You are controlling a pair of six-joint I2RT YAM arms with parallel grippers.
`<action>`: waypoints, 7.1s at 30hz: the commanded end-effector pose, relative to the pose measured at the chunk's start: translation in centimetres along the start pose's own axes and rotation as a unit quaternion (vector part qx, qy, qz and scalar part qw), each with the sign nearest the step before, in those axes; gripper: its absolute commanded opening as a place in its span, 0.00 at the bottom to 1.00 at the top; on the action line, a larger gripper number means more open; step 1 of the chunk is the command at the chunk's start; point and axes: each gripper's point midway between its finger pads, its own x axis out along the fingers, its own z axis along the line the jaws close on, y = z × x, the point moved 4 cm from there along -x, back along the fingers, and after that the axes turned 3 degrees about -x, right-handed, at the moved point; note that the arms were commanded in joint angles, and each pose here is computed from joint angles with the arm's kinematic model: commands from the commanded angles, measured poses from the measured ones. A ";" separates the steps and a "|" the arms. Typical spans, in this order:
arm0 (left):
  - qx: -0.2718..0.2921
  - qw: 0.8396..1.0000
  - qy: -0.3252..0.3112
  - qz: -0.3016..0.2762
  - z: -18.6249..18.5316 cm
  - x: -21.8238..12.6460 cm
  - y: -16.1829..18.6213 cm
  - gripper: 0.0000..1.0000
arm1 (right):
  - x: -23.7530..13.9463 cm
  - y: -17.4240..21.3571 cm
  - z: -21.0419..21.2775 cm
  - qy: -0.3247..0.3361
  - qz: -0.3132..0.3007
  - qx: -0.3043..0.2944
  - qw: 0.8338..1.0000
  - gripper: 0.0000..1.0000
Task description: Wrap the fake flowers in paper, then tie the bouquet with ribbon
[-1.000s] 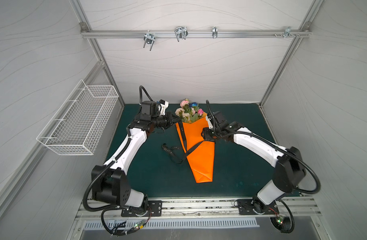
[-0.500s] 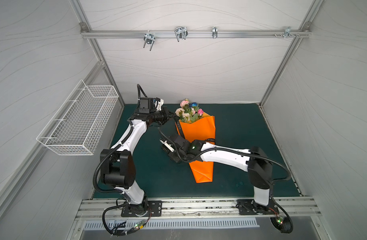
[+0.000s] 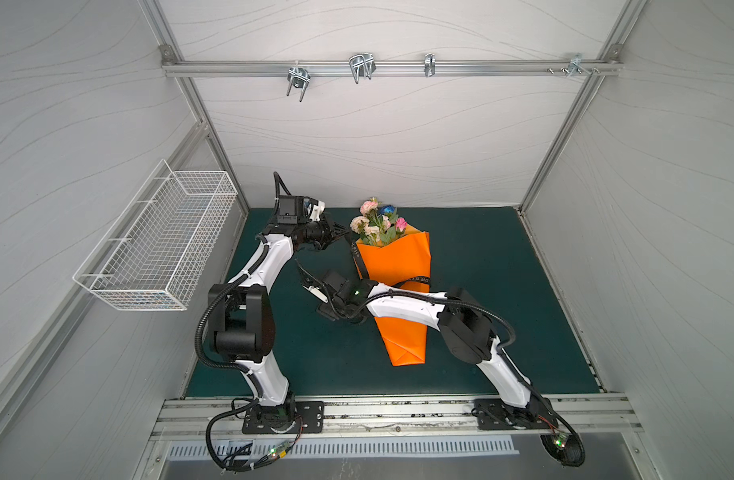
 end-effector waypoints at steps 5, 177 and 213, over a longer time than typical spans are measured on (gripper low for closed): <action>0.020 1.000 0.022 -0.003 -1.5 -0.4 -0.5 0.00 | 3.5 0.1 -0.3 -0.006 0.009 -0.014 1.000 0.74; 0.279 0.930 -0.195 0.138 1.7 6.5 16.6 0.00 | -6.0 13.6 -11.2 -0.065 -0.101 0.520 0.845 0.03; 0.257 0.938 -0.174 0.157 2.8 8.3 17.4 0.00 | -11.8 16.6 -7.9 -0.031 -0.065 0.503 0.861 0.55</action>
